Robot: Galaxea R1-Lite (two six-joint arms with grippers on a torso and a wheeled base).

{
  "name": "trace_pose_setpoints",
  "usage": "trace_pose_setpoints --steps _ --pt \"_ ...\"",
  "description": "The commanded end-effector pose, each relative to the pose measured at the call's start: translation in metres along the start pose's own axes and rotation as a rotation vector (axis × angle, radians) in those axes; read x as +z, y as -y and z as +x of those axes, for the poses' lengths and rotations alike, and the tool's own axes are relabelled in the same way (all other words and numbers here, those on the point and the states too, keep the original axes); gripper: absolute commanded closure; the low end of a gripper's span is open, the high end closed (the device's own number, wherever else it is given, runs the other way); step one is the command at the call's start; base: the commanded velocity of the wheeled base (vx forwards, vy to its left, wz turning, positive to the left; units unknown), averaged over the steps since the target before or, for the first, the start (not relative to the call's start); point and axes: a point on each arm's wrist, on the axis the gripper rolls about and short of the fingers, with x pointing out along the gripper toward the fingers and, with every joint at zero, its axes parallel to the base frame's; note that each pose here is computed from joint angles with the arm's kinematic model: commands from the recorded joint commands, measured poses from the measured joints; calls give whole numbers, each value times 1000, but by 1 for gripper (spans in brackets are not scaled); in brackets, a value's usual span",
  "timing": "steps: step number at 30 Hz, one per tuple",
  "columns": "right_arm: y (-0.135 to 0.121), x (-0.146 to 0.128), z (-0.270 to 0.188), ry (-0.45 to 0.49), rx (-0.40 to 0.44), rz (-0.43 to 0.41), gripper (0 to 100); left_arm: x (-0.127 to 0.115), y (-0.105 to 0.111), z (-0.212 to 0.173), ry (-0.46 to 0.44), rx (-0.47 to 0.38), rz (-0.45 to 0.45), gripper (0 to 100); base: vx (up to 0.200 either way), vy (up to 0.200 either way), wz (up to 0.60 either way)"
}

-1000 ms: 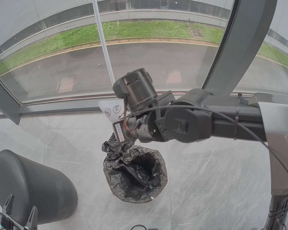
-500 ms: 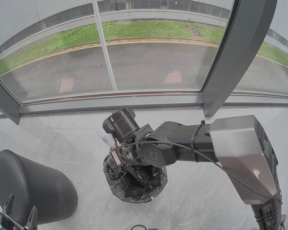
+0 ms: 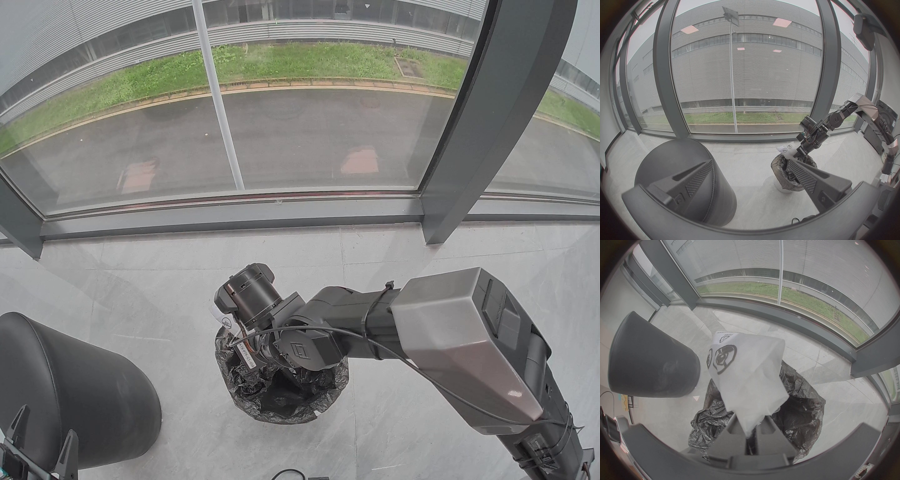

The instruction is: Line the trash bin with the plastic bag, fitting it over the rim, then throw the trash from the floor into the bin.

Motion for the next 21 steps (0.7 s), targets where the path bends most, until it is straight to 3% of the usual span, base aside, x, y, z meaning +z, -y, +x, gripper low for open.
trace_pose_setpoints --steps 1,21 --pt "-3 -10 13 -30 -6 -10 100 -5 0 0 -1 0 -1 0 0 0 0" --pt "-4 -25 26 -80 -16 -29 100 -5 0 0 -1 0 -1 0 0 0 0"
